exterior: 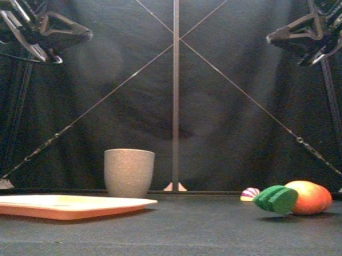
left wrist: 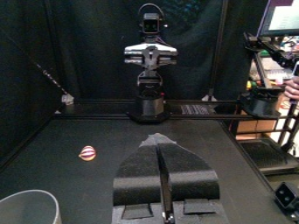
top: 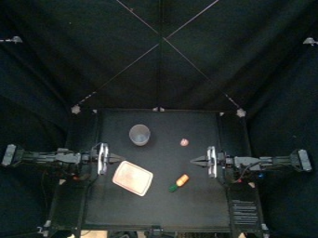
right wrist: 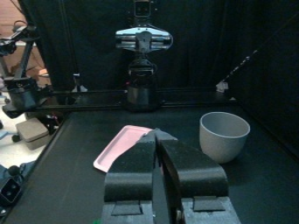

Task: Pick the carrot then place it on the pink plate
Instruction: Pick the carrot

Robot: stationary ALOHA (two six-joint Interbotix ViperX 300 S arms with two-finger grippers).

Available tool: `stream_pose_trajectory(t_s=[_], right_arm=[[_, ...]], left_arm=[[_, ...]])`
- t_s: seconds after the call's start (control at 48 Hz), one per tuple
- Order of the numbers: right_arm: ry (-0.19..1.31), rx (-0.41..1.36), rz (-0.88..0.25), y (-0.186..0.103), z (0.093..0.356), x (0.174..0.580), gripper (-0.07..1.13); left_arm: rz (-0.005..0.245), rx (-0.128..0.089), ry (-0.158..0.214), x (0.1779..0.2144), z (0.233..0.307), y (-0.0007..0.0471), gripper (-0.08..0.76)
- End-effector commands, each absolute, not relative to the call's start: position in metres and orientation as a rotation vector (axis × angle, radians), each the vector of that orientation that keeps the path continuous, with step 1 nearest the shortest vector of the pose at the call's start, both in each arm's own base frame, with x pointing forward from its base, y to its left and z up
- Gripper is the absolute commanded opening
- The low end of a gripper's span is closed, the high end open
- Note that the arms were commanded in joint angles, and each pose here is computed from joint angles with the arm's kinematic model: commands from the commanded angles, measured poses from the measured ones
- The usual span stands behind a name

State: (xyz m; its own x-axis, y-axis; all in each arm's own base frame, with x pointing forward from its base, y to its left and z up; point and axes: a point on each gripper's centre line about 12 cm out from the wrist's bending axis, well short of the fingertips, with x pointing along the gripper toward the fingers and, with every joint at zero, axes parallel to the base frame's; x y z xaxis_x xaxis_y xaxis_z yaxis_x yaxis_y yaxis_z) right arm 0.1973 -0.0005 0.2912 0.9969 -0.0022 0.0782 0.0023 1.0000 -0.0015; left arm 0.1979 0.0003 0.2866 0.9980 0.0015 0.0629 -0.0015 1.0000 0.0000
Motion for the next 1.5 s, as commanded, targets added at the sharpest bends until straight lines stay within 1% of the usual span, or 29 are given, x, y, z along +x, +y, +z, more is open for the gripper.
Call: stream_pose_trajectory(t_s=[0.021, 0.104, 0.25, 0.479, 0.583, 0.604, 0.646, 0.729, 0.833, 0.896, 0.938, 1.125, 1.188, 1.229, 1.271, 1.396, 1.5], right_arm=[[-0.037, -0.008, -0.012, -0.003, 0.28, 0.2, 0.08], [0.003, -0.001, -0.033, -0.007, 0.268, 0.2, 0.02], [0.106, 0.009, -0.036, -0.007, 0.252, 0.202, 0.03], [0.35, -0.013, 0.038, 0.008, 0.229, 0.21, 0.03], [0.431, -0.02, 0.082, 0.018, 0.219, 0.215, 0.05], [0.435, -0.018, 0.085, 0.019, 0.218, 0.216, 0.05], [0.456, -0.014, 0.097, 0.022, 0.215, 0.219, 0.08], [0.489, 0.005, 0.103, 0.026, 0.21, 0.225, 0.15], [0.538, 0.029, 0.094, 0.026, 0.201, 0.233, 0.29], [0.57, 0.037, 0.086, 0.026, 0.194, 0.238, 0.41], [0.595, 0.044, 0.08, 0.025, 0.189, 0.241, 0.51], [0.667, 0.077, 0.063, 0.026, 0.174, 0.253, 0.89], [0.683, 0.089, 0.058, 0.026, 0.171, 0.255, 1.0], [0.695, 0.097, 0.054, 0.027, 0.168, 0.256, 1.05], [0.705, 0.107, 0.05, 0.027, 0.166, 0.257, 1.07], [0.738, 0.132, 0.045, 0.029, 0.157, 0.255, 1.04], [0.769, 0.142, 0.05, 0.033, 0.149, 0.256, 1.04]], left_arm=[[0.027, -0.002, -0.075, 0.1975, 0.2882, 0.0053, -0.044], [0.031, -0.003, -0.078, 0.1969, 0.2888, 0.0062, -0.042], [0.033, 0.0, -0.077, 0.1965, 0.2879, 0.0064, -0.04], [0.033, 0.004, -0.071, 0.1961, 0.2853, 0.0064, -0.04], [0.033, 0.004, -0.071, 0.1963, 0.2858, 0.0064, -0.04], [0.032, 0.006, -0.067, 0.1962, 0.285, 0.0063, -0.04], [0.032, 0.006, -0.069, 0.1963, 0.2856, 0.0063, -0.04], [0.032, 0.006, -0.064, 0.1962, 0.2846, 0.0063, -0.04], [0.032, 0.006, -0.066, 0.1962, 0.2848, 0.0063, -0.04], [0.032, 0.007, -0.061, 0.196, 0.2834, 0.0063, -0.04], [0.032, 0.009, -0.063, 0.1961, 0.284, 0.0063, -0.04], [0.034, 0.009, -0.061, 0.196, 0.2834, 0.0066, -0.04], [0.034, 0.009, -0.061, 0.196, 0.2834, 0.0066, -0.04], [0.034, 0.009, -0.06, 0.1959, 0.2827, 0.0066, -0.04], [0.034, 0.009, -0.06, 0.1959, 0.2827, 0.0066, -0.04], [0.034, 0.009, -0.058, 0.1959, 0.2825, 0.0066, -0.04], [0.034, 0.009, -0.057, 0.1958, 0.2819, 0.0066, -0.04]])
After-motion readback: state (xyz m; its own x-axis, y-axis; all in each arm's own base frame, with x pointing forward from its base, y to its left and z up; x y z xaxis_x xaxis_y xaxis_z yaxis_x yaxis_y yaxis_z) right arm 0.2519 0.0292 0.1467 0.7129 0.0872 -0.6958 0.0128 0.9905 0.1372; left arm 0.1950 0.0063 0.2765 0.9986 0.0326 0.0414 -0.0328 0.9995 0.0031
